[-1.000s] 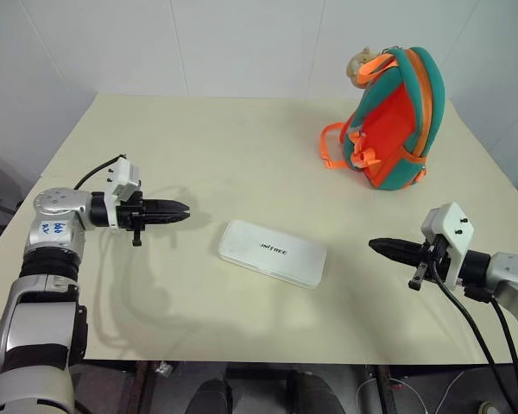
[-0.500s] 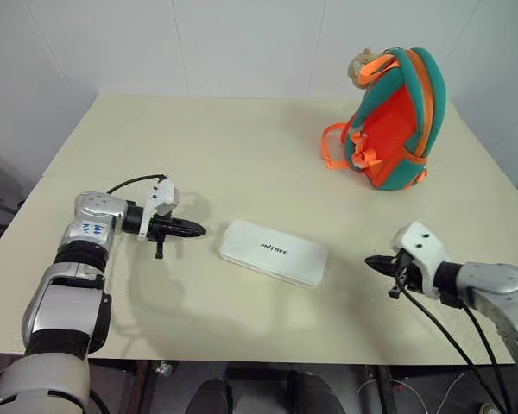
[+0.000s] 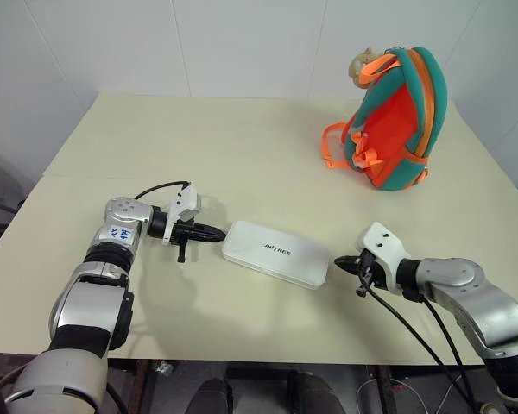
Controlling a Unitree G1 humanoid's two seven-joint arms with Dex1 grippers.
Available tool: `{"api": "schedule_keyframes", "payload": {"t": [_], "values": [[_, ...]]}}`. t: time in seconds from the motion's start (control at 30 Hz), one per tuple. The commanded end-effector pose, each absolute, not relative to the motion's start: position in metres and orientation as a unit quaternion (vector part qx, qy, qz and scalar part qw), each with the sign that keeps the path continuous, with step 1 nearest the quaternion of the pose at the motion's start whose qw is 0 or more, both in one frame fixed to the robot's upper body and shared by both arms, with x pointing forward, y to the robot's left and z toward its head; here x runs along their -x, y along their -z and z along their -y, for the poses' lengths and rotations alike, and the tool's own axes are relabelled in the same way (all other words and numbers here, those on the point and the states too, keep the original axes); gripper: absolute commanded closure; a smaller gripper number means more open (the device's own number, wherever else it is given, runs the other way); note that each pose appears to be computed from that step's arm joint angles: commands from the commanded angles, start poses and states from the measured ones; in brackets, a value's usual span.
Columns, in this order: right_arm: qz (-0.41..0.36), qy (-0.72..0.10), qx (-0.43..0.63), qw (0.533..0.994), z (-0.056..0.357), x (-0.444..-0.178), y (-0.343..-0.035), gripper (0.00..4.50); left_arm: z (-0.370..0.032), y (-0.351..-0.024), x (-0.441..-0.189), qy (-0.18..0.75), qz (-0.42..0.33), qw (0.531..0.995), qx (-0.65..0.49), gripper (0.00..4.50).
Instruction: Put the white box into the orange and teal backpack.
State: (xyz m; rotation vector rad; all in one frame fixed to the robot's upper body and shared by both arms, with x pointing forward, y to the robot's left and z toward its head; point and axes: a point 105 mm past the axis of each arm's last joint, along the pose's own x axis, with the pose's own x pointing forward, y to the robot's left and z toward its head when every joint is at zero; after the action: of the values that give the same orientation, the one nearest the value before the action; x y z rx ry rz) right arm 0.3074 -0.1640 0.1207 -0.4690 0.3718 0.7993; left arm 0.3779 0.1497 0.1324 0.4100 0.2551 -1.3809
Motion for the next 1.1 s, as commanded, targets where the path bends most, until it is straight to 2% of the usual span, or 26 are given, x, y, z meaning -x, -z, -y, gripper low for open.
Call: {"api": "schedule_keyframes", "payload": {"t": [0.03,0.77,1.1], "values": [[-0.163,-0.391,0.234,0.875,0.155,-0.312,-0.126,4.38,-0.143,-0.140,-0.378,0.641,-0.099,0.736,-0.194,4.50],[-0.153,-0.440,0.268,0.843,0.137,-0.319,-0.132,4.38,-0.128,-0.127,-0.345,0.689,-0.129,0.680,-0.212,4.50],[-0.170,-0.472,0.276,0.820,0.134,-0.311,-0.128,4.38,-0.130,-0.128,-0.335,0.689,-0.138,0.680,-0.210,4.50]]}}
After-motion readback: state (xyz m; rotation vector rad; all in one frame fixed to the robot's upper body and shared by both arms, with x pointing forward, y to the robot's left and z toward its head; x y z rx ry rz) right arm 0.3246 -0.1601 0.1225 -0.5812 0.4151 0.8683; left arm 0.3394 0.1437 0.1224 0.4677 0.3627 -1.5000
